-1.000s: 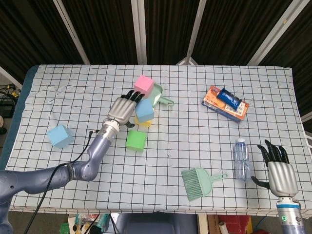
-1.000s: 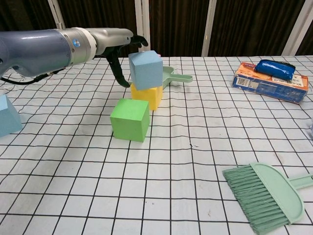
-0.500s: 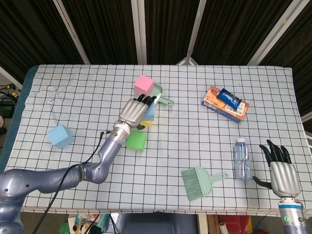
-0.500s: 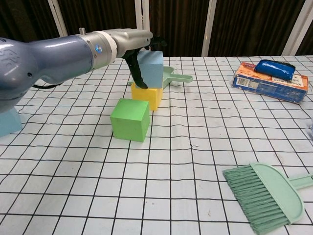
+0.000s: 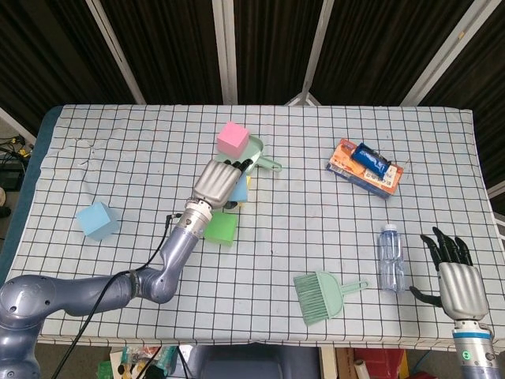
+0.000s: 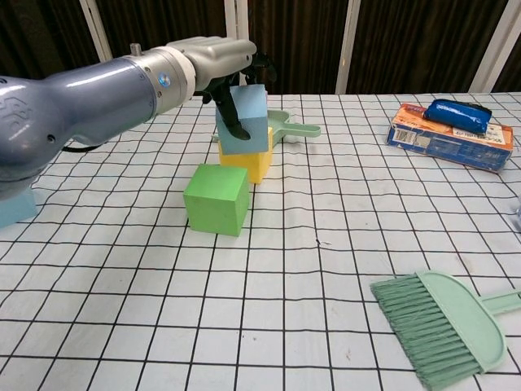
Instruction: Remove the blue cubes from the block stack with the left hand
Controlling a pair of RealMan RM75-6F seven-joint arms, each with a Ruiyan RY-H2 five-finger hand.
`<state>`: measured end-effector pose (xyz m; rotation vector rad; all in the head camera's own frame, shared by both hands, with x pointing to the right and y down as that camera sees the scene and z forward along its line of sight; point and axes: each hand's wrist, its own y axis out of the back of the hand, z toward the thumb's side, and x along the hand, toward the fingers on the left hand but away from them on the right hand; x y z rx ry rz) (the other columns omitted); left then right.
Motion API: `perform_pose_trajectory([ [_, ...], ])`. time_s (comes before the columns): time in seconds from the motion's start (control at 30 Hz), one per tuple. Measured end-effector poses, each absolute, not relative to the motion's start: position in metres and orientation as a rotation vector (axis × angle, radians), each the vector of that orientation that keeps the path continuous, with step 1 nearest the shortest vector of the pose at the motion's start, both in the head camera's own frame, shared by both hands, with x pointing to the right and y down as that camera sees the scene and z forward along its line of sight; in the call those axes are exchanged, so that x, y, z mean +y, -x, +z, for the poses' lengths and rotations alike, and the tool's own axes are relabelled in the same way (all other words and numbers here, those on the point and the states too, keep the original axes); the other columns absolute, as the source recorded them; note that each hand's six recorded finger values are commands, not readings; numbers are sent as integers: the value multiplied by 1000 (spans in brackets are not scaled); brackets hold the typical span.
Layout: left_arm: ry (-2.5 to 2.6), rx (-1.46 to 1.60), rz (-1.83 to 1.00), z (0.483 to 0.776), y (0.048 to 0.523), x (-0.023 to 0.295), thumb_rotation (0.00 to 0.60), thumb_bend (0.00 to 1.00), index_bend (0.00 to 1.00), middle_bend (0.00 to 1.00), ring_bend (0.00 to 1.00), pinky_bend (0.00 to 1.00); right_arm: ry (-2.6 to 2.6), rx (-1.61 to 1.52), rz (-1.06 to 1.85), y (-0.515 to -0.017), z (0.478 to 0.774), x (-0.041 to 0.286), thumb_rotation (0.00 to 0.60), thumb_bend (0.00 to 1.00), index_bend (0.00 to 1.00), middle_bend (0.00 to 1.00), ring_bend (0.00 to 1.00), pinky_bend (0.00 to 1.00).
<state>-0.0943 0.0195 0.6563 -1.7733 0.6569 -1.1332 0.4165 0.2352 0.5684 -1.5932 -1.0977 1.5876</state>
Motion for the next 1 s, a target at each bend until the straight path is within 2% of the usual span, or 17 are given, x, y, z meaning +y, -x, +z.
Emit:
perform_pose_trajectory([
  [0.13,1758,694,-1069,642,90,18,600,349,223,435,456,663,1597,-1095,1591,-417,570,235,600,124,156,26,96,0],
  [0.33,1700,754,-918,605,98,15,600,319,161,398,456,662,1599,-1097,1596,-419,570,234,600,123,156,26,96,0],
  [0.53,1477,633,-969,589,162,13,600,310,179,407,456,662,1600,-1104,1591,-418,570,234,600,124,156,26,96,0],
  [0.67,1349,529,-1027,598,210,24,600,310,178,414,456,659,1605,-1102,1586,-415,569,236,600,124,156,26,96,0],
  [0.83,1273,490,-1065,613,235,16,600,307,182,414,456,652,1603,-1095,1585,-413,569,236,600,124,156,26,96,0],
  [1.0,1244,460,-1111,640,252,9,600,297,186,410,451,649,1595,-1086,1596,-414,572,236,600,124,156,26,96,0],
])
